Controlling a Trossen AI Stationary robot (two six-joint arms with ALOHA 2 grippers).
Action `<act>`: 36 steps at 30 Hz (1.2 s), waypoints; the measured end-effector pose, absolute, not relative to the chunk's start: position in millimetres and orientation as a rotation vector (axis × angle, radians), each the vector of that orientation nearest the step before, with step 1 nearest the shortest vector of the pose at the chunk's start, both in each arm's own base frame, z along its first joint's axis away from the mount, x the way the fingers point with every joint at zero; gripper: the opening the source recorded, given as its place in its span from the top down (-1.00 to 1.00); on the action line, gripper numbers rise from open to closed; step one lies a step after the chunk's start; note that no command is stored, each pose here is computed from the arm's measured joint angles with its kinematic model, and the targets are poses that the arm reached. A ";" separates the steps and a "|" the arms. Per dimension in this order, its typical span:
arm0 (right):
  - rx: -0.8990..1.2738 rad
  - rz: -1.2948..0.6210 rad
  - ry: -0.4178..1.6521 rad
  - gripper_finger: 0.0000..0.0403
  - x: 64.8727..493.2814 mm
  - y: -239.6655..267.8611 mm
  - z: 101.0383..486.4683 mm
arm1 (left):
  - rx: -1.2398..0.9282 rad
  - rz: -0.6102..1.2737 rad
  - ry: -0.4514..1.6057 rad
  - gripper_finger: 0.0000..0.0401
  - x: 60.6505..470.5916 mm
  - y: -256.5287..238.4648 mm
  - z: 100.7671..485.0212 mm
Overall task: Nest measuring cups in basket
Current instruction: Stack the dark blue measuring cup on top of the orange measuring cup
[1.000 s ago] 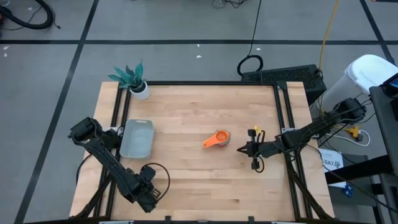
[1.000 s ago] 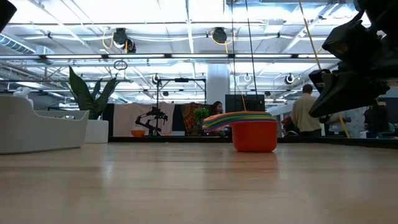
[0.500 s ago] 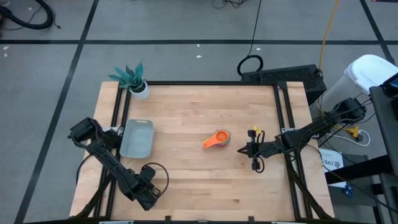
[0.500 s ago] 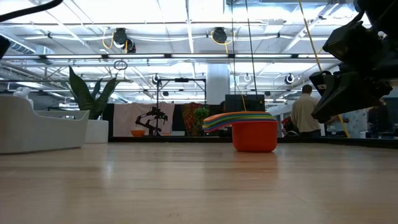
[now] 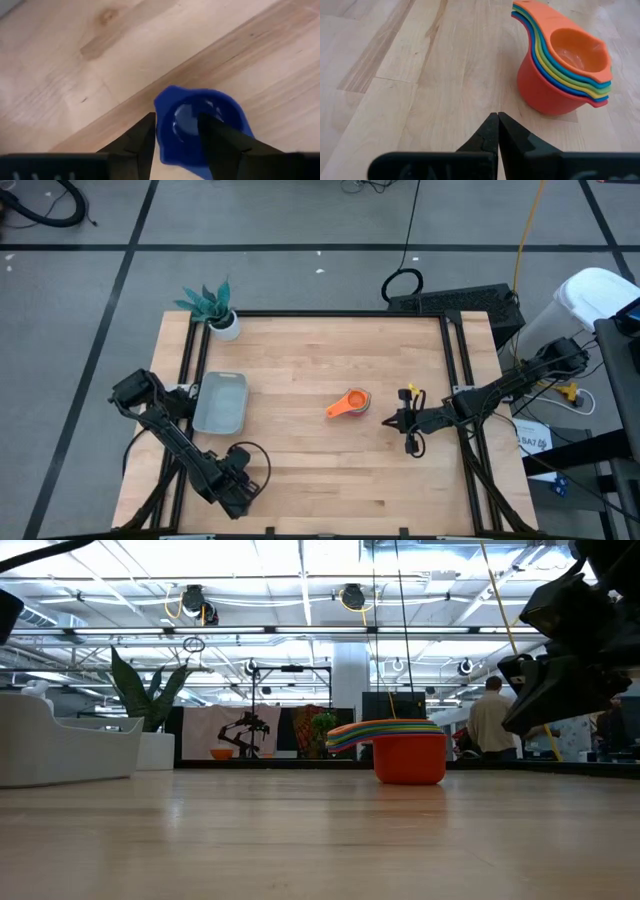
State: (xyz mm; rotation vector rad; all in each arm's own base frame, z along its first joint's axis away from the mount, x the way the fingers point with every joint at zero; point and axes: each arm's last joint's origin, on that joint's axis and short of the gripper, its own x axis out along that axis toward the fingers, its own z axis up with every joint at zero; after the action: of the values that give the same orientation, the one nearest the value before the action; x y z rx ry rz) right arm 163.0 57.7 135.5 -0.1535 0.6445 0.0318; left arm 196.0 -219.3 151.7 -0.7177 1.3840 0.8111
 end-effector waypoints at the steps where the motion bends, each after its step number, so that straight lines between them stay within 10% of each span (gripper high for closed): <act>1: -0.152 0.035 0.645 1.00 163.0 57.8 135.5 | -0.721 0.808 1.379 0.29 196.4 -219.5 151.7; 8: -0.140 0.050 0.648 1.00 162.9 58.3 135.4 | -0.760 0.731 1.367 0.92 202.1 -224.1 151.9; 36: -0.184 0.057 0.675 1.00 160.3 57.2 134.0 | -0.405 0.499 1.179 0.96 306.4 -142.3 210.9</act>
State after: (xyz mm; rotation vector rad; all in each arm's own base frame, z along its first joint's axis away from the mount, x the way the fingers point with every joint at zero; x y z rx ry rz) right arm 160.3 57.2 134.0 -0.1838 0.6755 0.0568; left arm 306.4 -142.3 210.9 -0.4047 1.1788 0.4990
